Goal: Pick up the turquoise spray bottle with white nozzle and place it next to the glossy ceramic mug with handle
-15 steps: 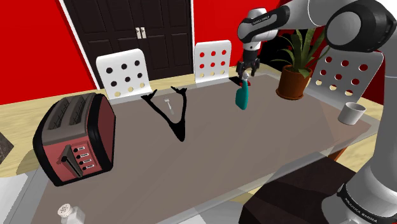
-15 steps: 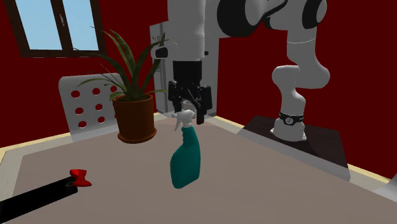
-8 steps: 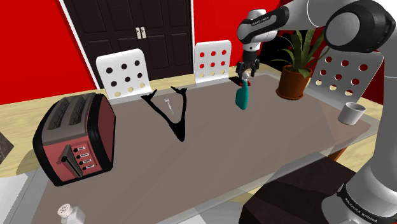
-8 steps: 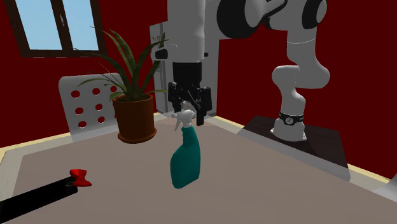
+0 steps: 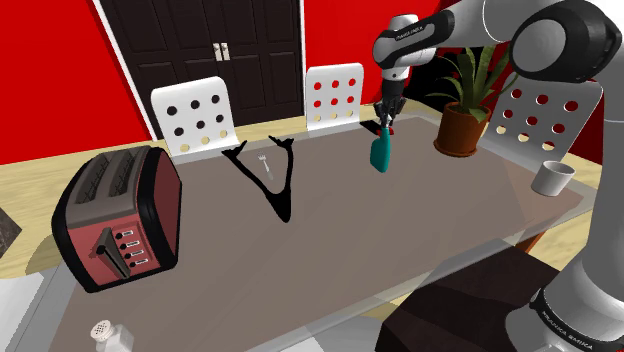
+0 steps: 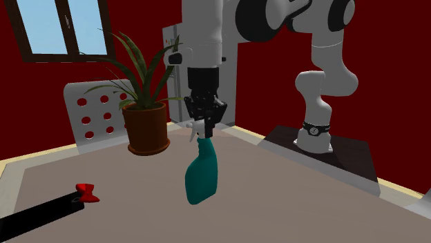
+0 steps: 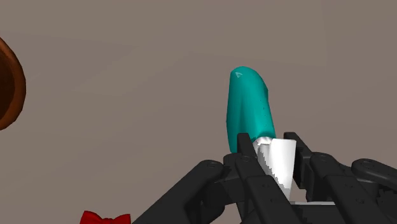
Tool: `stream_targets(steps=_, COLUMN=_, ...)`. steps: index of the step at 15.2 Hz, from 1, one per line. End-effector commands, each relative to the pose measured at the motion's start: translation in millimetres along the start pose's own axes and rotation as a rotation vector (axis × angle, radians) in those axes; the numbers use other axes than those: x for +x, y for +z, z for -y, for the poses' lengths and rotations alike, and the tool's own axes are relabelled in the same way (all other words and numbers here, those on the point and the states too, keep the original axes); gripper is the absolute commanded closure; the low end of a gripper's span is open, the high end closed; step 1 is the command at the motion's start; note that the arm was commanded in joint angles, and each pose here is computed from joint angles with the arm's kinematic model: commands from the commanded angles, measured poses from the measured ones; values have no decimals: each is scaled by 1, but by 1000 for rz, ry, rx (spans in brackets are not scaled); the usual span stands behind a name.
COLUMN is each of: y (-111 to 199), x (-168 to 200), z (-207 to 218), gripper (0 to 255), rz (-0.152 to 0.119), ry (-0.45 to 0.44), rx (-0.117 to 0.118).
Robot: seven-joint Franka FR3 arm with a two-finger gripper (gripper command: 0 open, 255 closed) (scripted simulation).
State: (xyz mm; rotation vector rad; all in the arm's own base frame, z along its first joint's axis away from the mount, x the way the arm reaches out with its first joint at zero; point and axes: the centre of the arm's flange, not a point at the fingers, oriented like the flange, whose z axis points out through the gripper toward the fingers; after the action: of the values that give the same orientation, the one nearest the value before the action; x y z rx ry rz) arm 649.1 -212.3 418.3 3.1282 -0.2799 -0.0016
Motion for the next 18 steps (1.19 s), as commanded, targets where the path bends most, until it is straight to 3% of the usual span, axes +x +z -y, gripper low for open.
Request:
stream_targets(steps=1, y=0, x=0, z=0, gripper=255, rz=0, ry=0, rx=0)
stream_targets(steps=18, y=-84, x=0, z=0, gripper=255, rz=0, ry=0, rx=0)
